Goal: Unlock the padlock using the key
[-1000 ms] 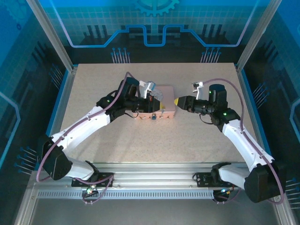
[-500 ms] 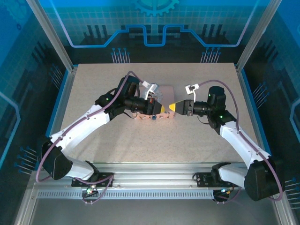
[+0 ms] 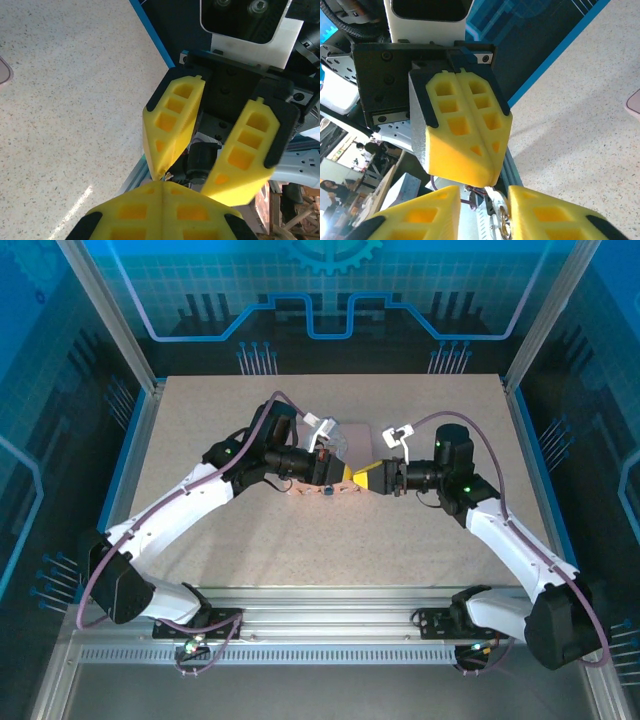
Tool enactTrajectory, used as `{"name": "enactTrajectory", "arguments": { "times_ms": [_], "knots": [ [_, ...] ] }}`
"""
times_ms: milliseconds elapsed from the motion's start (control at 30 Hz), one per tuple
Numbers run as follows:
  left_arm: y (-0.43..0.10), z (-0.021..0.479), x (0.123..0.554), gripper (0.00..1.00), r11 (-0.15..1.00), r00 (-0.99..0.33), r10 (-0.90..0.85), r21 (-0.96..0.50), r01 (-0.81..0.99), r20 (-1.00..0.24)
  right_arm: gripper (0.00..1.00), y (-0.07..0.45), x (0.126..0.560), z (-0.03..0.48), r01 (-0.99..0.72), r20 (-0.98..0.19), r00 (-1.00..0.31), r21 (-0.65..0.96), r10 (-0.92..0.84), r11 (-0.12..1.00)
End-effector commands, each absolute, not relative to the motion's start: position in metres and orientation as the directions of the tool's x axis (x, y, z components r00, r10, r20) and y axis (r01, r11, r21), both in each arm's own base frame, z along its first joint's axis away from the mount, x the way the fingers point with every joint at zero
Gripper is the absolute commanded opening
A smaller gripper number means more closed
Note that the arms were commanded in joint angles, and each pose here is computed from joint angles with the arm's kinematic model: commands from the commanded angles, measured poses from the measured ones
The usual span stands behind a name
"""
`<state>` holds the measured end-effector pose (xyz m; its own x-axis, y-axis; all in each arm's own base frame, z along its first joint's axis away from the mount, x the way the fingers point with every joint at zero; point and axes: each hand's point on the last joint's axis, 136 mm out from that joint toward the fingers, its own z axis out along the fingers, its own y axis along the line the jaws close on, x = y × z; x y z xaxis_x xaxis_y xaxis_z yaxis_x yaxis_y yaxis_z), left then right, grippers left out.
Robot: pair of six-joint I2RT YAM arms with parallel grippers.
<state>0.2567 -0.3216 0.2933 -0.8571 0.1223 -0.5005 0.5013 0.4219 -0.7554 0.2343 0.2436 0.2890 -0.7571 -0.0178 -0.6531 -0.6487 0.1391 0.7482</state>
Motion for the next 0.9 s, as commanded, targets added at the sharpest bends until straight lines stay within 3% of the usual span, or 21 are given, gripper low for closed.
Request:
{"name": "enactTrajectory", "arguments": {
  "times_ms": [0,200,267,467,567,867],
  "knots": [
    [-0.318,0.306,0.256,0.0,0.393,-0.832,0.114,-0.745,0.54,-0.543,0.26,0.246,0.223,0.304,-0.686,-0.685,-0.727,0.721,-0.047,0.095],
    [-0.317,0.311,0.258,0.0,0.388,-0.828,0.106,-0.744,0.544,-0.55,0.1,0.248,0.22,0.305,-0.694,-0.691,-0.72,0.715,-0.064,0.084],
    [-0.317,0.312,0.26,0.0,0.387,-0.827,0.099,-0.745,0.544,-0.553,0.0,0.249,0.218,0.305,-0.7,-0.696,-0.714,0.71,-0.073,0.081],
    [-0.315,0.315,0.266,0.01,0.391,-0.831,0.068,-0.752,0.531,-0.552,0.0,0.251,0.22,0.303,-0.712,-0.71,-0.702,0.693,-0.065,0.119],
    [-0.309,0.315,0.272,0.39,0.403,-0.837,0.016,-0.762,0.506,-0.547,0.0,0.25,0.227,0.302,-0.705,-0.708,-0.705,0.694,-0.041,0.149],
    [-0.301,0.308,0.268,0.4,0.386,-0.85,-0.042,-0.793,0.471,-0.525,0.0,0.25,0.239,0.305,-0.693,-0.709,-0.705,0.695,0.026,0.191]
  ]
}}
